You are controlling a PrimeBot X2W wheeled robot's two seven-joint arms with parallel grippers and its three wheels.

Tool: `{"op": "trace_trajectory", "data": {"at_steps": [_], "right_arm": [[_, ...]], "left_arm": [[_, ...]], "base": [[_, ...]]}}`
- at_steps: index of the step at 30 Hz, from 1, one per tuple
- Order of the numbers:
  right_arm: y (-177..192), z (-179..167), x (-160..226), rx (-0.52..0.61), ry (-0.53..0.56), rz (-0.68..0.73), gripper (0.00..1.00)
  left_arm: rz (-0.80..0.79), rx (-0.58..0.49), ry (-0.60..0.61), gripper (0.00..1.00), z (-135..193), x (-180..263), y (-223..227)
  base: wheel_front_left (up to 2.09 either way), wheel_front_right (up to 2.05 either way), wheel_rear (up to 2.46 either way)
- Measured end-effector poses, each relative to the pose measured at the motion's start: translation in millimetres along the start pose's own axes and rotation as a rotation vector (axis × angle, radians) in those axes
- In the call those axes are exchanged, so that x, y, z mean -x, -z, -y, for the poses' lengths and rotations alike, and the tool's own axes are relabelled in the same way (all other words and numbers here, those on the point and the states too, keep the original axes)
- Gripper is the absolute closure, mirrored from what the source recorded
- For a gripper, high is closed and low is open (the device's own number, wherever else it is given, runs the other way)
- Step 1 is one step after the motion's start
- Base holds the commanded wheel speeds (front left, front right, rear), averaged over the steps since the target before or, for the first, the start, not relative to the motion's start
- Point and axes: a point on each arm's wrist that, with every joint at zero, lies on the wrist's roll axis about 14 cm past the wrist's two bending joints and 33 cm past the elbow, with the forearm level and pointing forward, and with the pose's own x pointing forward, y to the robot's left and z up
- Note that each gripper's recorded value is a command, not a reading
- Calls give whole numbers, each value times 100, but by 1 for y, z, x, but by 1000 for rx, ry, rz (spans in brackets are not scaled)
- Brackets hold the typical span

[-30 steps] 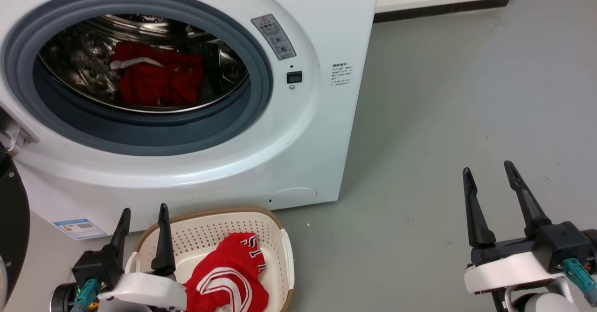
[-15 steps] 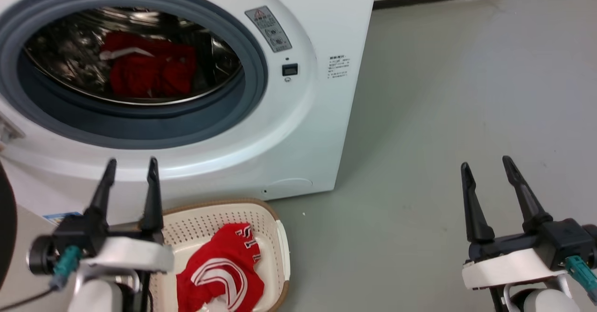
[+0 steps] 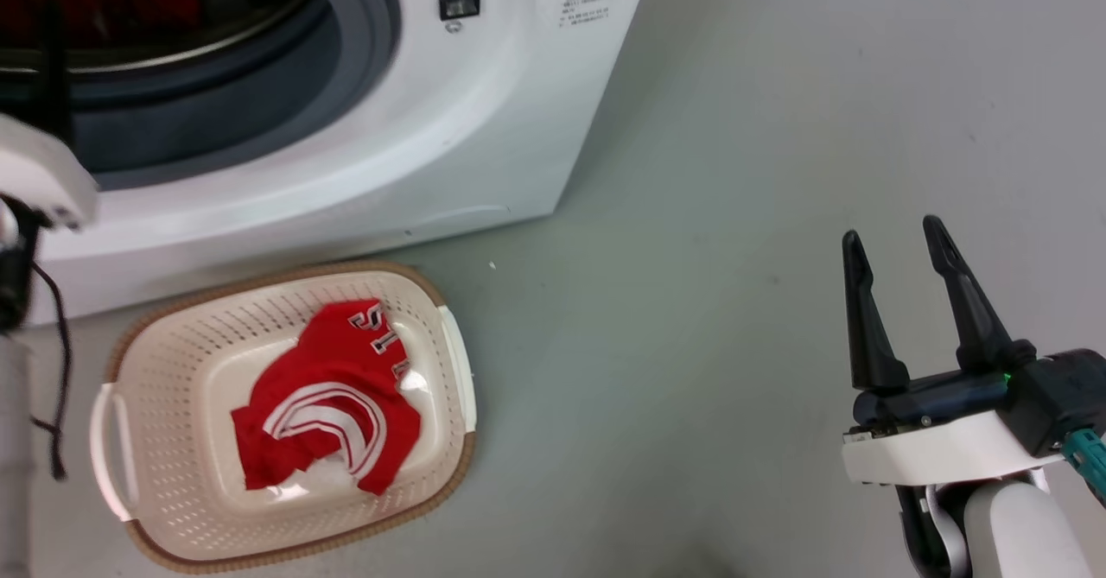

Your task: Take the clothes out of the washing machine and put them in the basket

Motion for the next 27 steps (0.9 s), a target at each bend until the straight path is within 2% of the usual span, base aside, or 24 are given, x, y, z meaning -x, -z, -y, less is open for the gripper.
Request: {"op": "trace_trajectory", "data": {"at_steps": [2, 5, 8, 13, 21, 27], "right_arm": [[9, 1, -4, -3, 3, -22, 0], [25, -3, -9, -6, -6, -65, 0], [36, -6, -16, -10, -17, -89, 0], [56, -6, -19, -10, -16, -142, 0], [78, -12, -23, -16, -32, -197, 0], [91, -14, -18, -27, -29, -245, 0]], "left_arm": [[-47, 5, -1, 0, -5, -21, 8], [-119, 90, -6, 0, -7, -53, 22], [-198, 56, -3, 0, -12, -78, 41], [-302, 74, -24, 0, -21, -115, 69], [-467, -20, -73, 0, -45, -152, 108], [-572, -82, -37, 0, -30, -172, 132]], "base": [[0, 0, 0], [0, 0, 0], [0, 0, 0], [0, 0, 0], [0, 0, 0], [0, 0, 0]]}}
